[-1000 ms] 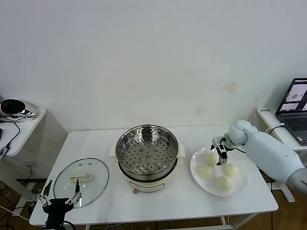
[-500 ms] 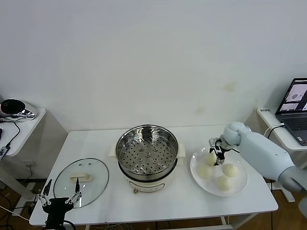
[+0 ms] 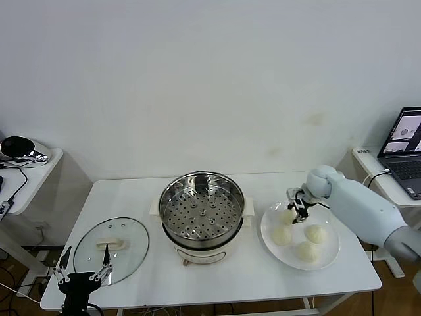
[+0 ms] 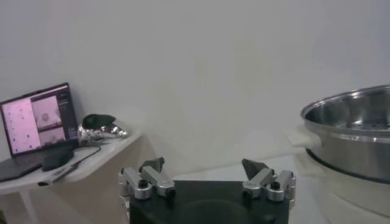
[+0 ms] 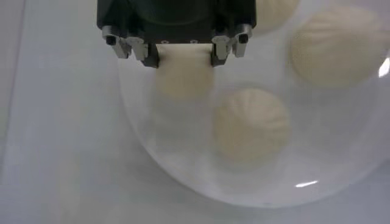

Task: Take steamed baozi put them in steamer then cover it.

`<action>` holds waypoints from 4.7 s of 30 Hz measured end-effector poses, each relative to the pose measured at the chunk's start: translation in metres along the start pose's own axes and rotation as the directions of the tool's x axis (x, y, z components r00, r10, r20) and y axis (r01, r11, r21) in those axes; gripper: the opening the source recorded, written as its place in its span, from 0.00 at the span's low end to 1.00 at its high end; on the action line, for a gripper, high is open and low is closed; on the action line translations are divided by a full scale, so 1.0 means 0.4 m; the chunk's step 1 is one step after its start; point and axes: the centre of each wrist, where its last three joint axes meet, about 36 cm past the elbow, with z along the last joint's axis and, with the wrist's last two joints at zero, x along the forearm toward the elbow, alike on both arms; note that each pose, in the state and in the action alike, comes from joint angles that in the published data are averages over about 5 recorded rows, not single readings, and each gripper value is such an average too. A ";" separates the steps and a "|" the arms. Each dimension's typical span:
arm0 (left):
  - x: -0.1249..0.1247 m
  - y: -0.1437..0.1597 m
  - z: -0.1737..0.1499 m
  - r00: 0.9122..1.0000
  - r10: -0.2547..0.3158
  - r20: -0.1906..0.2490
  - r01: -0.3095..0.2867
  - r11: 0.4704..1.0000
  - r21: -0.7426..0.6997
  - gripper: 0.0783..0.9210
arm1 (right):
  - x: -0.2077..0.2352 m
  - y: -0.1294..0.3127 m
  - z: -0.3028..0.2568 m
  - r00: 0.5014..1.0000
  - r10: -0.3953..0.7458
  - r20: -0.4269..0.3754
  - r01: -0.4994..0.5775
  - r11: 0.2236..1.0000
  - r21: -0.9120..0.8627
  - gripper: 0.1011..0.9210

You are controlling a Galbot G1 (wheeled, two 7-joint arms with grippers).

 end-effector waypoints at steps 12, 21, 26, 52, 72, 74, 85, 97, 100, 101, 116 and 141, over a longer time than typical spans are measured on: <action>-0.003 -0.014 0.001 1.000 0.029 -0.002 -0.029 0.998 0.053 0.88 | 0.345 -0.146 -0.173 0.981 0.137 0.136 -0.161 0.969 0.185 0.54; -0.012 -0.013 0.008 1.000 0.023 -0.001 -0.023 0.997 0.068 0.88 | 0.397 -0.209 -0.410 0.968 0.086 0.237 -0.182 0.891 0.417 0.55; -0.018 -0.009 0.004 1.000 0.015 0.005 -0.015 0.997 0.072 0.88 | 0.358 -0.225 -0.532 0.967 0.038 0.251 -0.175 0.815 0.553 0.55; -0.035 0.001 0.012 1.000 -0.012 0.003 0.012 0.997 0.080 0.88 | 0.098 -0.236 -0.740 0.983 -0.003 0.184 -0.168 0.391 0.905 0.59; -0.028 -0.005 -0.009 1.000 -0.006 0.013 0.005 0.996 0.091 0.88 | 0.207 -0.238 -0.700 0.979 0.044 0.199 -0.195 0.479 0.856 0.88; -0.029 -0.005 -0.014 1.000 -0.004 0.017 0.002 0.996 0.090 0.88 | 0.249 -0.229 -0.676 0.980 0.054 0.192 -0.190 0.545 0.817 0.88; -0.038 -0.008 -0.041 0.999 0.022 0.034 -0.025 0.996 0.080 0.88 | 0.416 -0.089 -0.436 0.992 0.102 0.073 -0.124 0.882 0.455 0.88; -0.048 -0.016 -0.046 0.999 0.034 0.042 -0.037 0.996 0.078 0.88 | 0.370 0.128 -0.191 1.000 0.016 -0.018 -0.014 0.994 0.106 0.88; -0.046 -0.015 -0.044 0.999 0.033 0.038 -0.036 0.997 0.075 0.88 | 0.331 0.162 -0.164 1.000 -0.011 -0.018 0.012 0.998 0.064 0.88; -0.045 -0.014 -0.043 0.999 0.032 0.037 -0.034 0.997 0.074 0.88 | 0.317 0.172 -0.158 1.000 -0.020 -0.017 0.021 0.998 0.053 0.88; -0.035 -0.006 -0.044 0.999 0.008 0.031 -0.011 0.997 0.072 0.88 | 0.088 0.210 -0.107 0.997 -0.081 -0.011 0.081 0.997 0.010 0.88; -0.040 0.001 -0.039 1.000 -0.005 0.030 0.003 0.998 0.070 0.88 | -0.140 0.197 -0.139 0.993 -0.119 0.009 0.119 0.993 -0.028 0.74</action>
